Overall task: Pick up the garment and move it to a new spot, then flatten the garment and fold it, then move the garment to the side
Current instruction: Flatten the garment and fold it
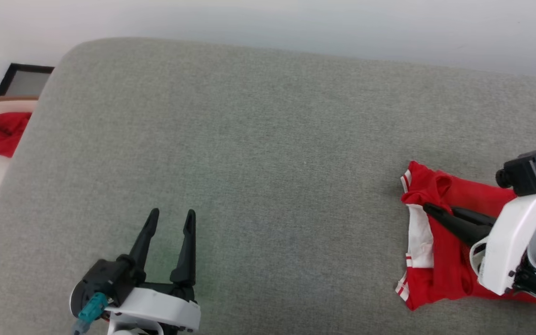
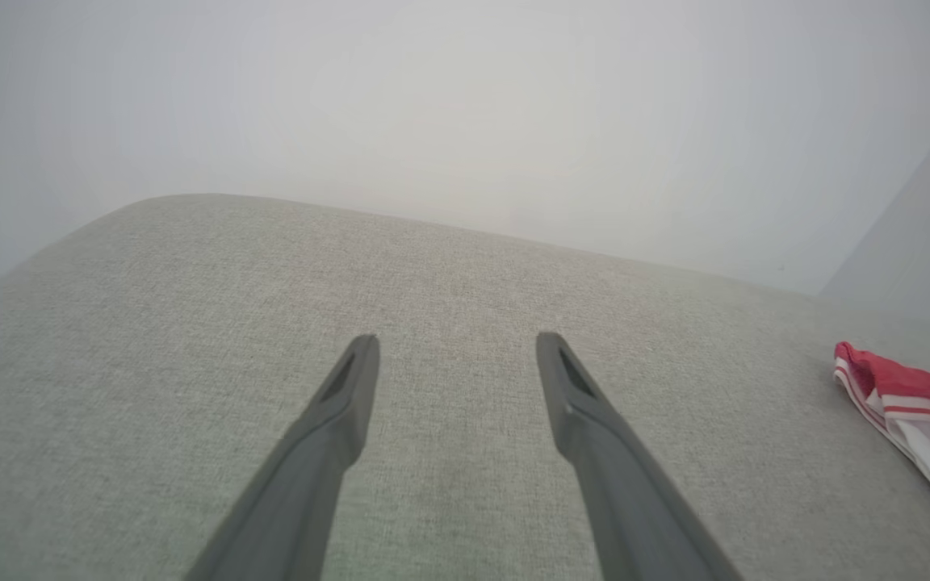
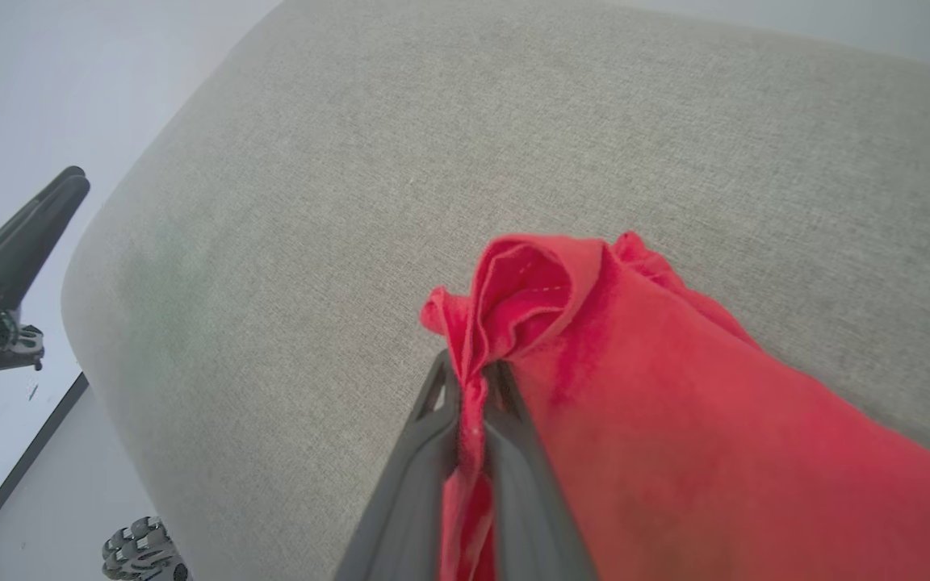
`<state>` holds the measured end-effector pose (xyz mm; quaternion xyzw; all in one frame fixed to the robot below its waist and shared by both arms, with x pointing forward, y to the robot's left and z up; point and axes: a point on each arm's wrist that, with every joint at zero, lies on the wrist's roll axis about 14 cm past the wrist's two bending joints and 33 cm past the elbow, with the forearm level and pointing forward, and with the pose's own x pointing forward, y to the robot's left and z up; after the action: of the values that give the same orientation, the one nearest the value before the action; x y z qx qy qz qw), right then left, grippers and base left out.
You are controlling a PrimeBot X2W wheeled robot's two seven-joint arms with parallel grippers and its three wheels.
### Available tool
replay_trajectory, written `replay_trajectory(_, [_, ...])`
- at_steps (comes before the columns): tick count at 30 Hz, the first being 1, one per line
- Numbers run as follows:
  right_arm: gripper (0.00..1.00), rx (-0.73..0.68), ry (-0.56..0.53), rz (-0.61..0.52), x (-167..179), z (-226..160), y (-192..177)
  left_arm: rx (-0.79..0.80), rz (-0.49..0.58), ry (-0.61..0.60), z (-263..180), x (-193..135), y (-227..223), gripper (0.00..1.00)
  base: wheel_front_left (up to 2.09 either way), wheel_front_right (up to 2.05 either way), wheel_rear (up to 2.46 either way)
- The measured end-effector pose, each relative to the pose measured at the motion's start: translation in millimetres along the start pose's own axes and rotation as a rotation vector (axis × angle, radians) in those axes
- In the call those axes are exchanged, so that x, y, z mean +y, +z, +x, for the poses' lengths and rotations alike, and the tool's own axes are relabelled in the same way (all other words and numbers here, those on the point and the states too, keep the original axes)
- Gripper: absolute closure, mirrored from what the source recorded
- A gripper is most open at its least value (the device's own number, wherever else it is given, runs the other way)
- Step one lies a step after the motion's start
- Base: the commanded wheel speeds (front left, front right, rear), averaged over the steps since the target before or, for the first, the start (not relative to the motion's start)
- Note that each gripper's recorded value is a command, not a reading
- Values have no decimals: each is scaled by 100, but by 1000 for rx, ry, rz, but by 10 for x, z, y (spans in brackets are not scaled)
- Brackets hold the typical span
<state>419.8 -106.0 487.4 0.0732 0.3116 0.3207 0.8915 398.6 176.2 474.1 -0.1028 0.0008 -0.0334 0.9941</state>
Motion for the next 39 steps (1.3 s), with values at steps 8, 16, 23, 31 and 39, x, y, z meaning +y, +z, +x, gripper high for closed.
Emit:
replay_trajectory(8, [100, 68, -24, 59, -130, 286, -298, 10, -12, 19, -18, 36, -37, 0, 0, 0, 0])
replay_trajectory(16, [56, 66, 5, 87, -93, 458, -377, 28, -21, 31, -17, 64, -101, 0, 0, 0, 0])
replay_trajectory(23, [0, -22, -10, 108, -153, 288, -189, 20, -9, -7, 29, -13, -66, 0, 0, 0, 0])
replay_trajectory(31, [0, -210, -165, 106, -595, -215, 103, 19, -4, -62, 89, -134, -50, 0, 0, 0, 0])
replay_trajectory(39, [0, -364, -352, 74, -971, -739, 37, 62, -6, -112, 112, -293, -179, 0, 0, 0, 0])
